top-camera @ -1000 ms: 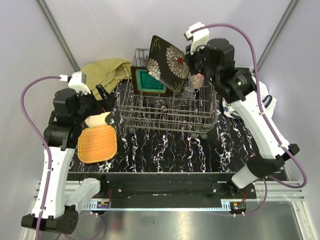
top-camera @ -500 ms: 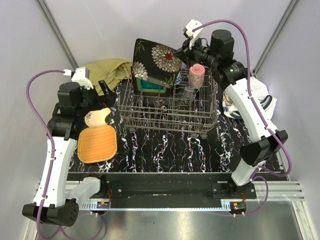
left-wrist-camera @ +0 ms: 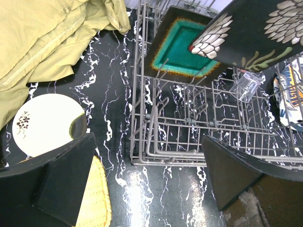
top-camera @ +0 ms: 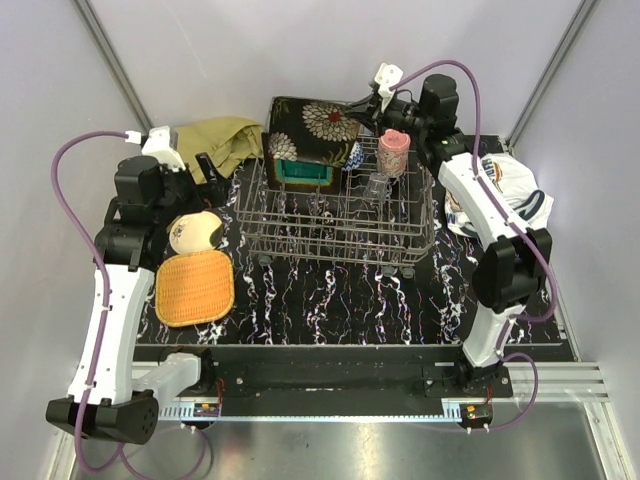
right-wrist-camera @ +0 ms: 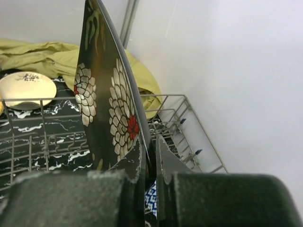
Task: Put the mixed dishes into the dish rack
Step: Insert the plate into the dish rack
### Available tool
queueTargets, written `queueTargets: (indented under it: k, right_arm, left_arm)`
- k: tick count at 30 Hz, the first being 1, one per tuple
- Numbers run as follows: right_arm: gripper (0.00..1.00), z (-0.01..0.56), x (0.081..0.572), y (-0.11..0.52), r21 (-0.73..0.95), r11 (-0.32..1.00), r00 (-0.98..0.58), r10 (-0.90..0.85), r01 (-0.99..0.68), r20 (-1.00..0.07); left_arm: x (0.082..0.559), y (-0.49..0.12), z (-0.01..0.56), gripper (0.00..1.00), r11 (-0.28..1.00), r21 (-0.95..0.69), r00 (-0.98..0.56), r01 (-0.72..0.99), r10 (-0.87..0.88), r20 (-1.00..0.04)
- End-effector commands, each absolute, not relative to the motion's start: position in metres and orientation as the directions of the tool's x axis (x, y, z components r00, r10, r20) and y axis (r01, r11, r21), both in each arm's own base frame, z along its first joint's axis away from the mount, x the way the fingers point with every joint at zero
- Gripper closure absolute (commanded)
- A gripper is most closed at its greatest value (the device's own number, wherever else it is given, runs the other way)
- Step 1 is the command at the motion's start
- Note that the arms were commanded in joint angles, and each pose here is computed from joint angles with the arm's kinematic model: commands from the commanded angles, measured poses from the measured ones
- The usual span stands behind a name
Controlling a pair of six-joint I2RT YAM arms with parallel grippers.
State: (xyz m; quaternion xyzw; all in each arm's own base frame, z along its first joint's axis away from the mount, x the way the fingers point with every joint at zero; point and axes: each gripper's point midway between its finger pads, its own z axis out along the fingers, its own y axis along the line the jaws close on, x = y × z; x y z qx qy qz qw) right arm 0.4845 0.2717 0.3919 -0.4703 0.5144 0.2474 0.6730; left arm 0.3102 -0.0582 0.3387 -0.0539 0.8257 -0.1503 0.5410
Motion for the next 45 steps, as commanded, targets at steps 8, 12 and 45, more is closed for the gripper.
queueTargets:
  k: [8,12,45]
  right_arm:
    - [1.00,0.436,0.482,0.281,-0.637,0.330,0.661,-0.051,-0.696,-0.749]
    - [1.00,0.422,0.489,0.284,-0.627,0.332,0.651,-0.048,-0.705,-0.758]
    - [1.00,0.331,0.519,0.327,-0.655,0.417,0.570,-0.324,-0.630,-0.755]
  left_arm:
    - [0.329,-0.050,0.354,0.01,0.956,-0.286,-0.342,0.064,-0.249,-0.906]
    - [0.331,-0.052,0.351,0.01,0.954,-0.292,-0.349,0.073,-0.250,-0.903]
    - [0.335,-0.054,0.342,0.01,0.949,-0.305,-0.362,0.082,-0.257,-0.896]
